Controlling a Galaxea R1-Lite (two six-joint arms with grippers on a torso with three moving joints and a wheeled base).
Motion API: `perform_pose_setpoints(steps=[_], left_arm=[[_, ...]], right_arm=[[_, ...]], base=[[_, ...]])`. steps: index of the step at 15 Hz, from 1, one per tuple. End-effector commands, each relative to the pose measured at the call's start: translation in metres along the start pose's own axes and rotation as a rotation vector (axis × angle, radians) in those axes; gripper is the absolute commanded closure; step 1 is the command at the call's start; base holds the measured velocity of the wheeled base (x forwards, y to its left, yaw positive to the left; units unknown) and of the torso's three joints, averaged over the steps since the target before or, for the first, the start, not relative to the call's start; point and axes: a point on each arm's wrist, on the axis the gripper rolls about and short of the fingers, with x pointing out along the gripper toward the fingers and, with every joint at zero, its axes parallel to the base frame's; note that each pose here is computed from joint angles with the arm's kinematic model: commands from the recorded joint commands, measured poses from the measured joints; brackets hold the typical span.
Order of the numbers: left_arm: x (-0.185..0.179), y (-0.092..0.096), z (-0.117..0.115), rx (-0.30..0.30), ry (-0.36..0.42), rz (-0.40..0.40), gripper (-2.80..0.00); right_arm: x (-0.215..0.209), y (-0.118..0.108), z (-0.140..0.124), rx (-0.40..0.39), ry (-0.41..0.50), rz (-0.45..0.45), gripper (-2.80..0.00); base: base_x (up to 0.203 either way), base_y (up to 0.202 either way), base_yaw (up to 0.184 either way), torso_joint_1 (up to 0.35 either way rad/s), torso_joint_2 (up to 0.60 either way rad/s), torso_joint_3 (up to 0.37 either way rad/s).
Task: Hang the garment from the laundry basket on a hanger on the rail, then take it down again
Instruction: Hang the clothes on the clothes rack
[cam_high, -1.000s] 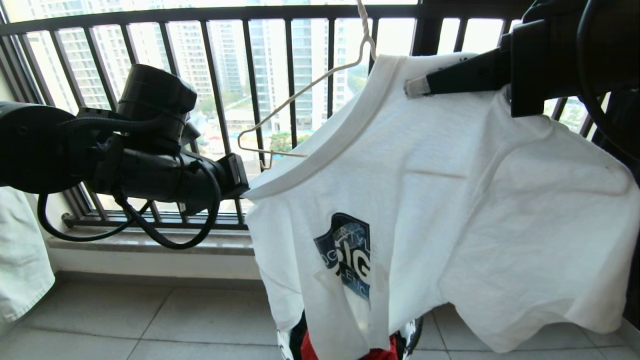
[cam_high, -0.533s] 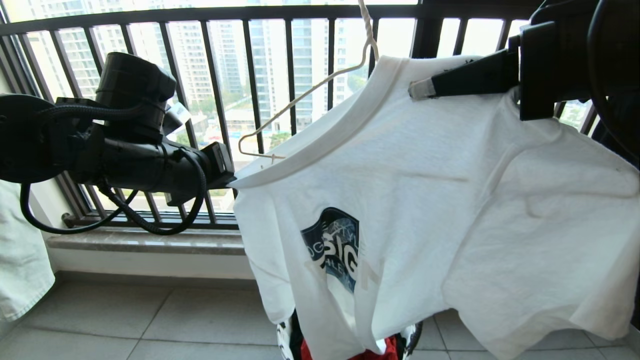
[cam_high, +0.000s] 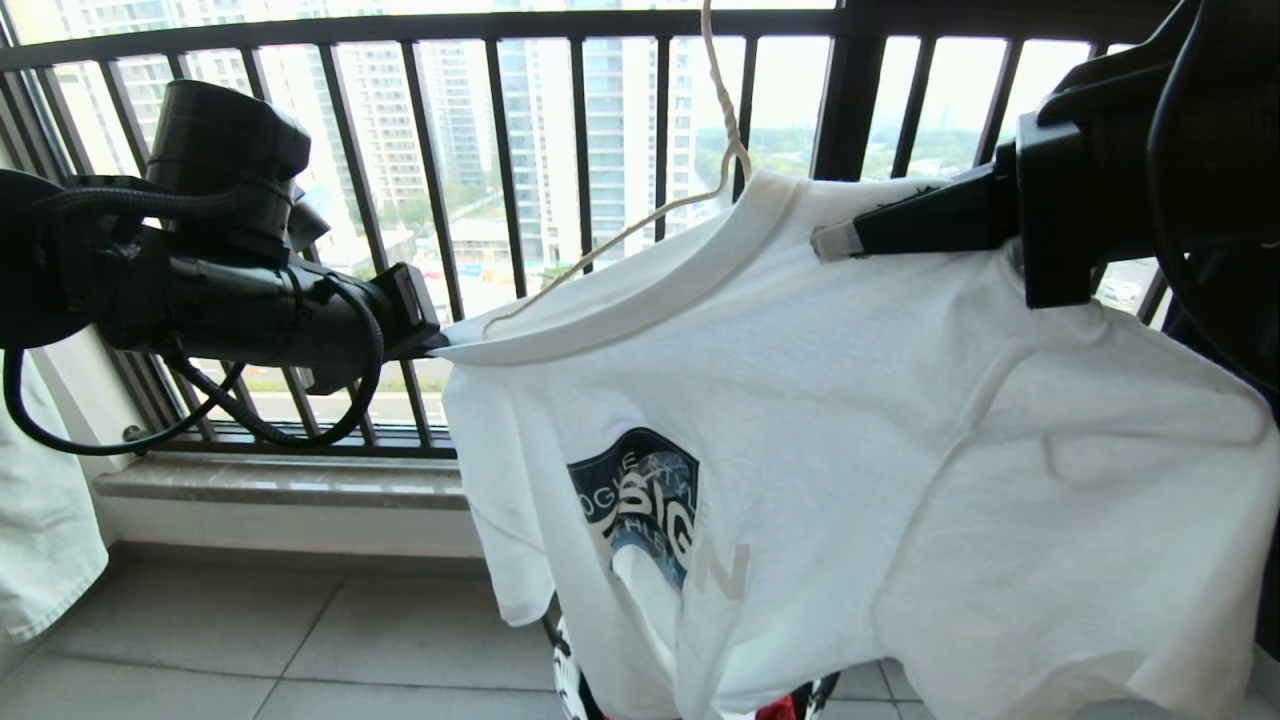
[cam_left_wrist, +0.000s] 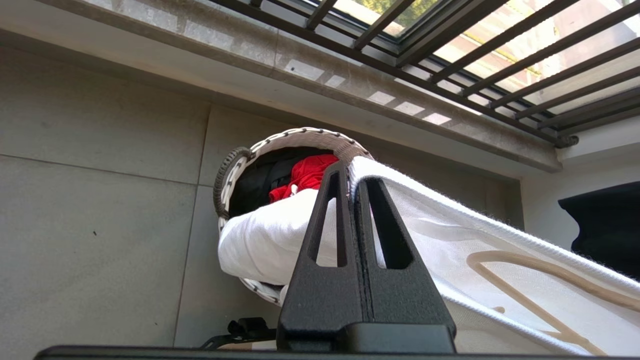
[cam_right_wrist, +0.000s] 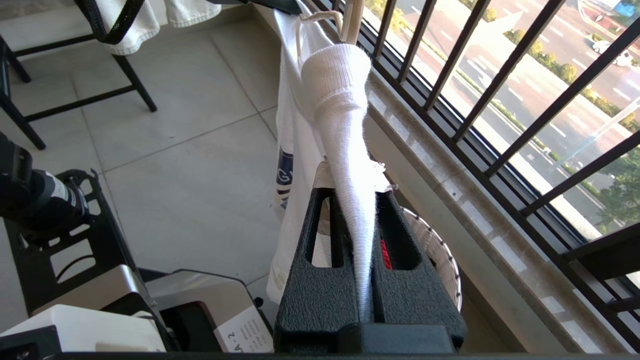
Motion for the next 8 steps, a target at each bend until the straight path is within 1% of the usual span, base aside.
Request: perform_pose_setpoints(steps=[1, 3, 6, 8], left_arm=[[-0.009, -0.002, 0.002, -0.001, -0.016, -0.016, 0.0], [-0.018, -0.005, 0.003, 0.004, -0.031, -0.033, 0.0], [-0.038, -0.016, 0.0, 0.028, -0.048, -0.084, 0.0], [-0.045, -0.023, -0.006, 0.044, -0.038, -0.112, 0.0]], right_arm=[[0.012, -0.003, -0.006, 0.011, 0.036, 0.009, 0.0], [0.022, -0.004, -0.009, 0.016, 0.057, 0.021, 0.0], [0.038, 0.003, -0.012, -0.004, 0.083, 0.06, 0.0], [0.041, 0.003, -0.014, 0.0, 0.092, 0.061, 0.0]], base=[[0.0, 0.0, 0.0, 0.0, 0.0, 0.0], [0.0, 0.0, 0.0, 0.0, 0.0, 0.0], [0.0, 0.0, 0.0, 0.0, 0.0, 0.0], [0.0, 0.0, 0.0, 0.0, 0.0, 0.0]])
